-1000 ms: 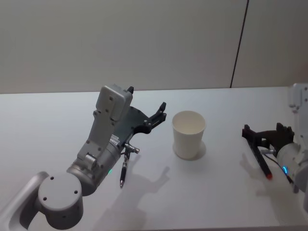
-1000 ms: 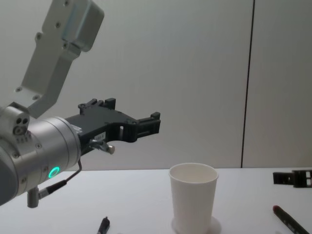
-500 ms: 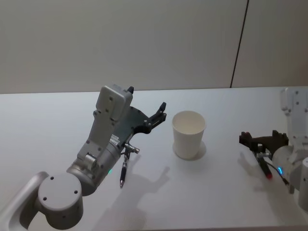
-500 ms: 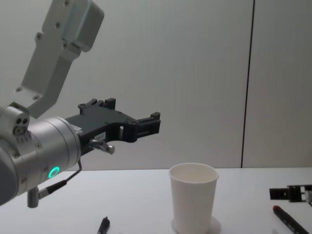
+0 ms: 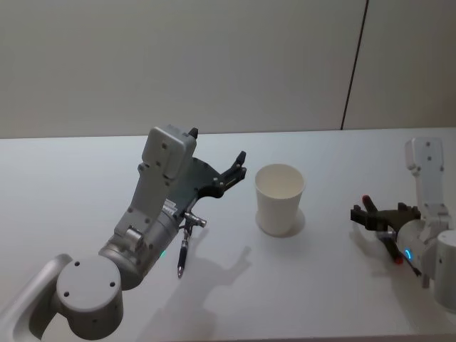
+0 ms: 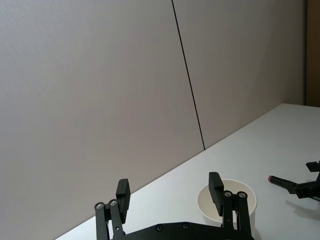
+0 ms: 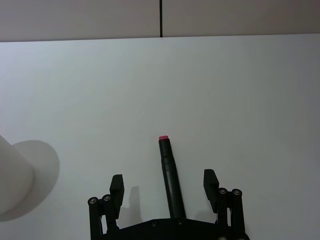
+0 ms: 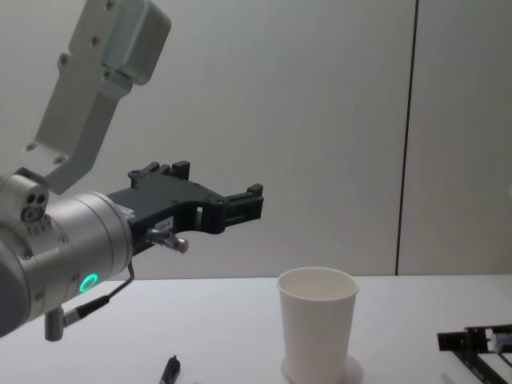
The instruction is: Place the pen into the pen holder.
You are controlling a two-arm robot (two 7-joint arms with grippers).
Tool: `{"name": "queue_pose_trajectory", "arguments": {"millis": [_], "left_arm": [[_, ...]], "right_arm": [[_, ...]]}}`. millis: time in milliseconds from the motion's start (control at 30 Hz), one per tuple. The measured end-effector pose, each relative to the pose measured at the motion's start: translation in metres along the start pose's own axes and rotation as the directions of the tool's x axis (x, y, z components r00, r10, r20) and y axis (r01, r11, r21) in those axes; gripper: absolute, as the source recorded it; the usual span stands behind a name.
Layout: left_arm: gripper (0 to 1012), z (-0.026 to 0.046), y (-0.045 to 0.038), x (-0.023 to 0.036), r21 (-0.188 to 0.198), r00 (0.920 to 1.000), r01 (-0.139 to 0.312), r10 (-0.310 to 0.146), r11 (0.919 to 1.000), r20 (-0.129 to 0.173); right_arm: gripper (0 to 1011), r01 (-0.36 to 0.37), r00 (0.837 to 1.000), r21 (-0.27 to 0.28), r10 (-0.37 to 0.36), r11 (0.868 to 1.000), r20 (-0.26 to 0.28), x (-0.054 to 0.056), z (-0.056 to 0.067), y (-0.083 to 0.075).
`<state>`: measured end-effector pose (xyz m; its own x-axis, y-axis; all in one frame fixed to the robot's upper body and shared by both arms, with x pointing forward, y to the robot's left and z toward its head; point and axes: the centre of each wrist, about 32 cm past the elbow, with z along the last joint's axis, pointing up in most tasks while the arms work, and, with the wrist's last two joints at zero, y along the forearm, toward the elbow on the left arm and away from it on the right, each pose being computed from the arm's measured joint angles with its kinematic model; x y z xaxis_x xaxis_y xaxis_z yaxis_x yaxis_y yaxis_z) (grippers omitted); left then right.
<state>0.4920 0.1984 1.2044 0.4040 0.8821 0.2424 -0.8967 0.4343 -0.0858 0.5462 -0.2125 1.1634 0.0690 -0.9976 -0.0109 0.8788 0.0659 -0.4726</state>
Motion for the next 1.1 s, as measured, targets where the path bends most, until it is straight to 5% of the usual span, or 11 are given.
{"name": "queue_pose_trajectory", "arguments": {"millis": [667, 1100], "left_arm": [[1000, 0.0000, 0.0000, 0.0000, 0.000, 1.0000, 0.000, 0.000, 1.0000, 0.000], [1000, 0.0000, 0.0000, 0.0000, 0.000, 1.0000, 0.000, 0.000, 1.0000, 0.000]], "right_arm": [[1000, -0.006, 1.000, -0.054, 0.005, 0.999, -0.010, 0.000, -0.007, 0.021], [664, -0.013, 1.000, -0.078, 0.012, 0.997, -0.015, 0.001, -0.010, 0.030]]}}
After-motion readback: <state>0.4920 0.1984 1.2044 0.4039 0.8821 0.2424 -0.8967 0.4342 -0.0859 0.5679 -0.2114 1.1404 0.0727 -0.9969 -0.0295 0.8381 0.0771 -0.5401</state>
